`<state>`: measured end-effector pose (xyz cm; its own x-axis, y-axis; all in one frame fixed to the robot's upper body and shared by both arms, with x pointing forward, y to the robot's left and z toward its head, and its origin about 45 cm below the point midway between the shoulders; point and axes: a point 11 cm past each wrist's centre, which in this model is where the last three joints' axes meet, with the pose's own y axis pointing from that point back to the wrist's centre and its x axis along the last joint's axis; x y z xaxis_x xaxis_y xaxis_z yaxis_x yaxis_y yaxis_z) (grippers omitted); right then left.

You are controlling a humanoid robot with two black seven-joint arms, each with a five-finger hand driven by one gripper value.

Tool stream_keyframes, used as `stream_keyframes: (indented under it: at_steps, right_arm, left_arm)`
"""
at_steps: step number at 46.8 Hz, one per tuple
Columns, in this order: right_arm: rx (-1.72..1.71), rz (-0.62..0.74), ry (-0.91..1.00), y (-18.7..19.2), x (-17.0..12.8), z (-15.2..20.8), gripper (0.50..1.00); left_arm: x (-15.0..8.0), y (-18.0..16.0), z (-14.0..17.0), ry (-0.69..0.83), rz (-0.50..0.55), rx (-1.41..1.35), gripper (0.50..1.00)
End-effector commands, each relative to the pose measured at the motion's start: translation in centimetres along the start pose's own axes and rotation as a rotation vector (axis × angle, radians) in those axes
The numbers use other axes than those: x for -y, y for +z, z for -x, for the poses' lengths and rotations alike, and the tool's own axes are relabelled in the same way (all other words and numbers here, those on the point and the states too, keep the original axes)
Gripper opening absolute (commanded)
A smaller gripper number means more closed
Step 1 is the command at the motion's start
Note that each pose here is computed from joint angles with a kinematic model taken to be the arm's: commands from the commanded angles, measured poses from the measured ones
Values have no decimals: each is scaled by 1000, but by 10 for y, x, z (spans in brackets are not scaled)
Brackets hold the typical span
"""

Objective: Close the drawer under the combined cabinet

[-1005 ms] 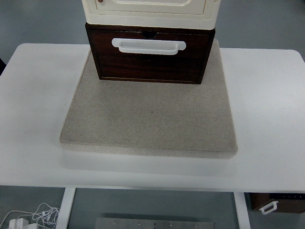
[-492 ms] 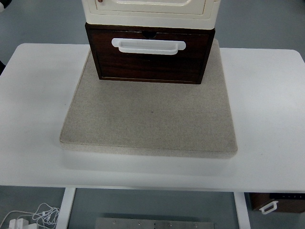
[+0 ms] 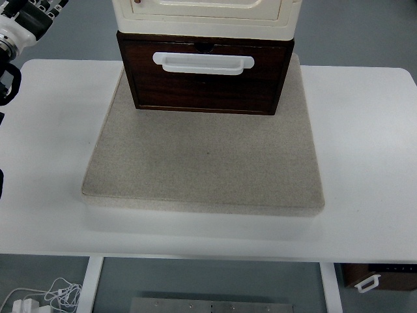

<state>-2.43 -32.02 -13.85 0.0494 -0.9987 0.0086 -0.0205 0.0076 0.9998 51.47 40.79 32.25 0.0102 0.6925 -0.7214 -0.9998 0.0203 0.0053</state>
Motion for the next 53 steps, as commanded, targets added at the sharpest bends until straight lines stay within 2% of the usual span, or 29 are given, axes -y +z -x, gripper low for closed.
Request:
stream_keyframes:
  at_steps: [1, 14, 33, 53]
  right_arm:
    - [-1, 2, -3, 1, 0, 1, 952]
    - [1, 2, -3, 1, 0, 1, 952]
    - [9, 3, -1, 2, 0, 0, 952]
    - [11, 3, 1, 2, 0, 0, 952]
  left_arm:
    - [-1, -7, -4, 7, -4, -4, 1000]
    - [-1, -28, -6, 11, -26, -27, 1000]
    - [6, -63, 9, -5, -37, -61, 1000]
    - [7, -77, 7, 10, -29, -62, 1000]
